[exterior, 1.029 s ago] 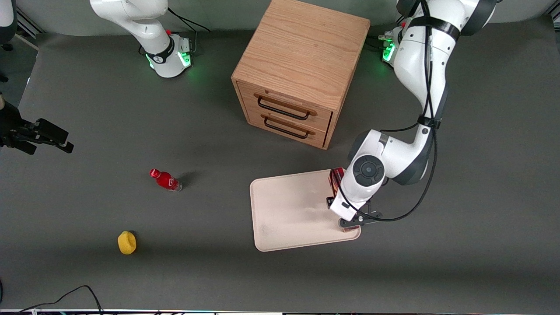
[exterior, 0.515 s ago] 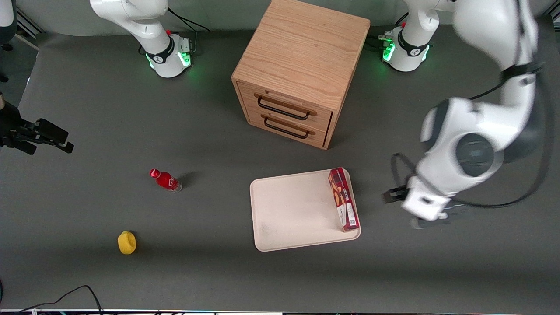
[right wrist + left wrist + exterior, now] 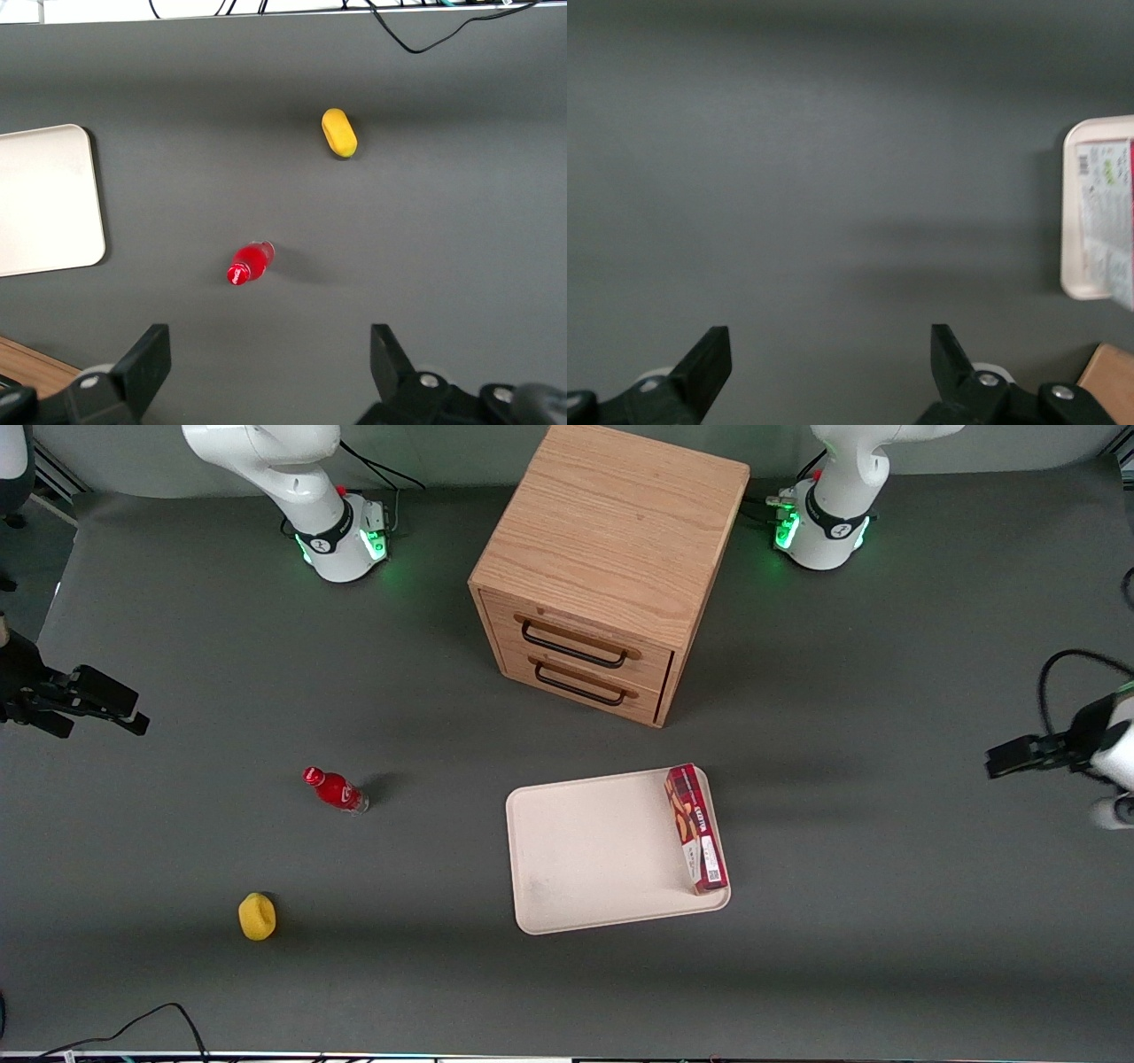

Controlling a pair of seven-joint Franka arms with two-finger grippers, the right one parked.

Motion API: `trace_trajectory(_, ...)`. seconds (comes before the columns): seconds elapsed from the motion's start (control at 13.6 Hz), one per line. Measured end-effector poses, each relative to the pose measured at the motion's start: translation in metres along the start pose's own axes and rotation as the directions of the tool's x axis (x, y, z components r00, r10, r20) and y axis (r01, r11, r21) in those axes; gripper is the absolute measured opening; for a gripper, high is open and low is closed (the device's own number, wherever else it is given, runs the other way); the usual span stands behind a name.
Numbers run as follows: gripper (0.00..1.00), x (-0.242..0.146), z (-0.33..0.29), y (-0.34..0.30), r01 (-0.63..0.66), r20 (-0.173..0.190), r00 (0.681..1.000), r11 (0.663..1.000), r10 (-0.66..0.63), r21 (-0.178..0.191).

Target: Place red cookie box on tray

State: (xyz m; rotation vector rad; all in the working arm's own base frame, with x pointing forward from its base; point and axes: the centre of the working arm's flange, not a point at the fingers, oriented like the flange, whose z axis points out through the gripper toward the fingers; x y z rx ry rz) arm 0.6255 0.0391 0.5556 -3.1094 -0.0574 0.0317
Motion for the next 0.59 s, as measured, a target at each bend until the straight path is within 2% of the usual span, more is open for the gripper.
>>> trace_trajectory(0.29, 1.00, -0.034, -0.039, 0.007, -0.035, -0.005, 0.999, 0.999, 0.035, -0.006)
trace_trajectory(0.59, 1.00, -0.037, -0.044, 0.021, -0.061, -0.013, 0.998, 0.998, 0.061, -0.009)
